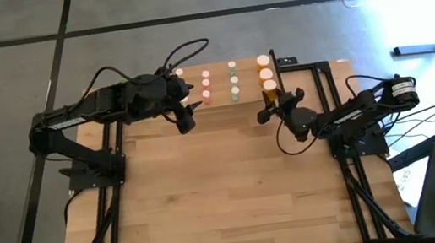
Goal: Pick and place medicine bottles onto shelf by color
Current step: Put the orange pill bottle on the shelf aligned with the other orange pill bottles
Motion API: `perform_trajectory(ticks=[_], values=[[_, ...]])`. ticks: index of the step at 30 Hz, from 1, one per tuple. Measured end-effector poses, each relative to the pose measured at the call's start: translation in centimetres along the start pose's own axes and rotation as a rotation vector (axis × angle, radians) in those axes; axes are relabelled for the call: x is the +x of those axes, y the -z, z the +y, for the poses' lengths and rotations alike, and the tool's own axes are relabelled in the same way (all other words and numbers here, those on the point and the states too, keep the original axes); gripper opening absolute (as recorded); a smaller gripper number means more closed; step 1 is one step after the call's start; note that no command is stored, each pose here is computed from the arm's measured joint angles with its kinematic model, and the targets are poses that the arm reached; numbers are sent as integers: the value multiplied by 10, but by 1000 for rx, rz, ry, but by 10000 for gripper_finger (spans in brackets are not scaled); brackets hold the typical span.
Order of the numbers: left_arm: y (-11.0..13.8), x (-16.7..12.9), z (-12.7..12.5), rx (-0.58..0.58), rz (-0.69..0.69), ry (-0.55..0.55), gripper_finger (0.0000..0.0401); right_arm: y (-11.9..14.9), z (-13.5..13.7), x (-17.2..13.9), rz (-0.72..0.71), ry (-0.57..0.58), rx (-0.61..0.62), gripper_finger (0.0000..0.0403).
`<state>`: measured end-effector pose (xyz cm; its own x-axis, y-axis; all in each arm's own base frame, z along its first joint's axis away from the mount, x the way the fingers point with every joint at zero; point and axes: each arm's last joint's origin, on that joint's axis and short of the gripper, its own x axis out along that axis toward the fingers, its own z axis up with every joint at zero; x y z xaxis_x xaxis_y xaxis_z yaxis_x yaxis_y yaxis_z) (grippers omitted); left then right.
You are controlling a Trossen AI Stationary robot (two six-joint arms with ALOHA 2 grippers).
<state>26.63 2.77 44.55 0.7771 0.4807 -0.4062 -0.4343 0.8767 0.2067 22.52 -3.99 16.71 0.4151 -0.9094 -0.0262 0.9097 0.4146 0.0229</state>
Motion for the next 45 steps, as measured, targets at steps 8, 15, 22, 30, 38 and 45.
perform_trajectory(ticks=[8,15,22,30,38,45], values=[[0,0,0,1,0,0,241,0,-2,5,7,-45,22,188],[0,0,0,1,0,0,241,3,-2,6,24,-44,0,188],[0,0,0,16,0,0,241,4,-2,6,33,-49,16,188],[0,0,0,26,-1,1,241,4,-4,8,35,-40,100,196],[0,0,0,25,-1,1,241,3,-5,12,39,-59,105,201],[0,0,0,26,-1,1,241,4,-5,12,40,-63,91,203]])
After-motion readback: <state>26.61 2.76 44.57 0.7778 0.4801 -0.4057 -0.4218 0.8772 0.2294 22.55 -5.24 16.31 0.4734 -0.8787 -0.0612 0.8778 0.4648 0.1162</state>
